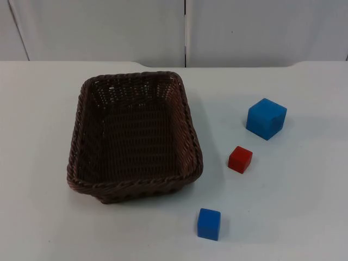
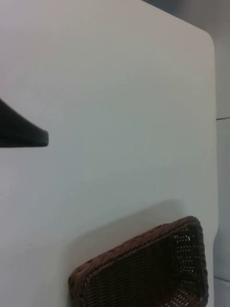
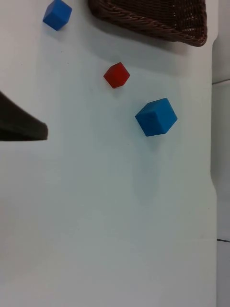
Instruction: Pick up the basket with the left hand and place the largest block into the basket with the right hand.
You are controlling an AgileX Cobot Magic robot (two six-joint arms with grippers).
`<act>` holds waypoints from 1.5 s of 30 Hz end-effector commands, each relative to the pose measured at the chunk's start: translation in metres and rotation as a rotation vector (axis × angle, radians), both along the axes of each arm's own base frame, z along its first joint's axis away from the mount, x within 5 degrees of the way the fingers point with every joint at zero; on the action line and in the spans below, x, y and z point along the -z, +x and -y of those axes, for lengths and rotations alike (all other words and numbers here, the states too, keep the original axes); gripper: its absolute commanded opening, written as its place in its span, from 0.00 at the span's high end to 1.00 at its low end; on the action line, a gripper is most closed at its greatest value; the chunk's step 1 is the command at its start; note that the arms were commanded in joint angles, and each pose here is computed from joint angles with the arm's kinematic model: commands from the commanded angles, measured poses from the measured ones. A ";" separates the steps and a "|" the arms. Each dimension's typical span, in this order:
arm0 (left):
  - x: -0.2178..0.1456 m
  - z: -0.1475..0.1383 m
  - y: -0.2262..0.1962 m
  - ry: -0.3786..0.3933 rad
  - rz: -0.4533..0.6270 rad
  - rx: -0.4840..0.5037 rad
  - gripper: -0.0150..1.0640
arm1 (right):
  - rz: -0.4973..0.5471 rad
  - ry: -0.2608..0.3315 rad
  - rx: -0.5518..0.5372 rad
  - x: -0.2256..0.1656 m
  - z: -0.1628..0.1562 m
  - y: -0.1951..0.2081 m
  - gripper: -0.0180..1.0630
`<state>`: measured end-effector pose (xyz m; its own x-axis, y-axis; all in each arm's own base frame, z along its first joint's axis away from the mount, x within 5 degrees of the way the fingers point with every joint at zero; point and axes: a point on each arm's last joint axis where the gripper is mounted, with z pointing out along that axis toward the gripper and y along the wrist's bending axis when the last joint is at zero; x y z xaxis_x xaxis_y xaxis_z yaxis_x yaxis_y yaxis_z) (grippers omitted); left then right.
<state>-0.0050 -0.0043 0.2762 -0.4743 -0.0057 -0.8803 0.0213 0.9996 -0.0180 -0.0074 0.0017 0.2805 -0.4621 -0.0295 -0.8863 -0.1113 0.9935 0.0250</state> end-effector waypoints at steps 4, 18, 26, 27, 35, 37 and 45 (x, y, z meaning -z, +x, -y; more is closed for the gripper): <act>0.001 0.000 0.000 0.003 0.003 -0.004 0.01 | 0.007 -0.015 -0.006 0.000 0.000 0.000 0.01; 0.001 0.000 0.000 0.003 0.003 -0.004 0.01 | 0.007 -0.015 -0.006 0.000 0.000 0.000 0.01; 0.001 0.000 0.000 0.003 0.003 -0.004 0.01 | 0.008 -0.017 -0.007 0.000 0.000 0.000 0.01; 0.001 0.000 0.000 0.003 0.003 -0.004 0.01 | 0.008 -0.017 -0.007 0.000 0.000 0.000 0.01; 0.001 0.000 0.000 0.000 0.005 -0.001 0.01 | 0.008 -0.017 -0.007 0.000 0.000 0.000 0.01; -0.001 0.001 0.000 -0.010 0.015 0.005 0.01 | 0.008 -0.017 -0.007 0.000 0.000 0.000 0.01; -0.018 0.001 -0.005 0.005 0.046 0.016 0.01 | 0.008 -0.017 -0.007 0.000 0.000 0.000 0.01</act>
<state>-0.0100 -0.0046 0.2909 -0.4338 0.0043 -0.9010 0.0278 0.9996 -0.0086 -0.0074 0.0017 0.2805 -0.4606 -0.0424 -0.8866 -0.1173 0.9930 0.0135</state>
